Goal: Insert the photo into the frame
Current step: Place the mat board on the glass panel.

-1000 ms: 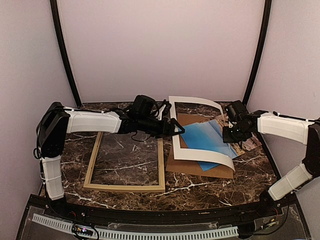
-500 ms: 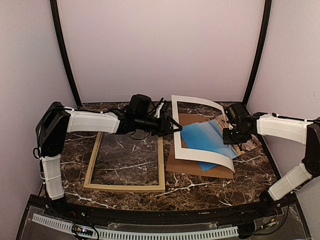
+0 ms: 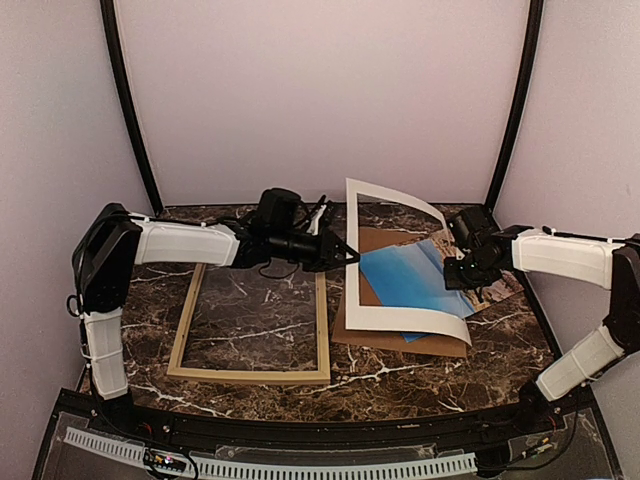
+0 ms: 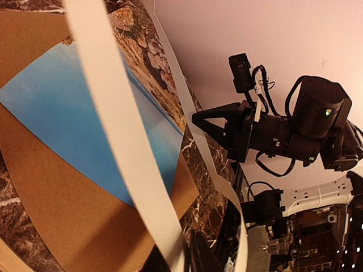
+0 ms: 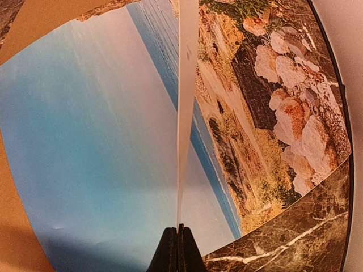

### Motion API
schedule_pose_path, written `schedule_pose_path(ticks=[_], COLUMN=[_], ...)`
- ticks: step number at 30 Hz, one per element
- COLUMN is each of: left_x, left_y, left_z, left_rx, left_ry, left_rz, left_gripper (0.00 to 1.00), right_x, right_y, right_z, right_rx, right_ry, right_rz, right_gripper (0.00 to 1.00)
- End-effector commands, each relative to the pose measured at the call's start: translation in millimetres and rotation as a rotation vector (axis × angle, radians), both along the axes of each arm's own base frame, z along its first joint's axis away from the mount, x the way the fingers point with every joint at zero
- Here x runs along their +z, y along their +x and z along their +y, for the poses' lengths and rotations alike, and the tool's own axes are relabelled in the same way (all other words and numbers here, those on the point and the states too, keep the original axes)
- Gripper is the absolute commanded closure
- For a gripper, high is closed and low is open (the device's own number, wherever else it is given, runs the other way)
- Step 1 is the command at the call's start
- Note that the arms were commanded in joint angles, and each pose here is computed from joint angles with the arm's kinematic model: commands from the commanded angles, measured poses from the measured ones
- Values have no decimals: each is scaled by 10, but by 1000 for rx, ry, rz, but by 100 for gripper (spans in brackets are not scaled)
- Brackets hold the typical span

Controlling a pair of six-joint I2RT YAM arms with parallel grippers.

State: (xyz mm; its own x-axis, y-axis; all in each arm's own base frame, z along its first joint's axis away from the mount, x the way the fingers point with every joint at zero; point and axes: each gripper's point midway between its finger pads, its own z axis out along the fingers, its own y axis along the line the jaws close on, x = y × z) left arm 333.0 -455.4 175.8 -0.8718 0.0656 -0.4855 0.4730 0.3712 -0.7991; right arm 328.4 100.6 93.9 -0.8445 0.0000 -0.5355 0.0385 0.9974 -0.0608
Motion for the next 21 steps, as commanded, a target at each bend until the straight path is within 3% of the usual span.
schedule_pose_path(ticks=[1, 3, 15, 21], left_x=[59, 75, 2, -25], left_y=[-11, -30, -154, -186], left_z=[19, 53, 421, 713], left_rx=[-15, -14, 13, 38], left_ry=[-20, -15, 85, 167], left_rz=[-9, -6, -6, -35], left_gripper=[94, 100, 100, 100], right_x=[27, 42, 267, 284], right_y=[34, 29, 15, 9], right_z=[34, 51, 408, 384], right_rx=[-2, 2, 108, 103], right_ry=[7, 18, 211, 201], right_rz=[-24, -24, -46, -49], right_gripper=[100, 98, 63, 58])
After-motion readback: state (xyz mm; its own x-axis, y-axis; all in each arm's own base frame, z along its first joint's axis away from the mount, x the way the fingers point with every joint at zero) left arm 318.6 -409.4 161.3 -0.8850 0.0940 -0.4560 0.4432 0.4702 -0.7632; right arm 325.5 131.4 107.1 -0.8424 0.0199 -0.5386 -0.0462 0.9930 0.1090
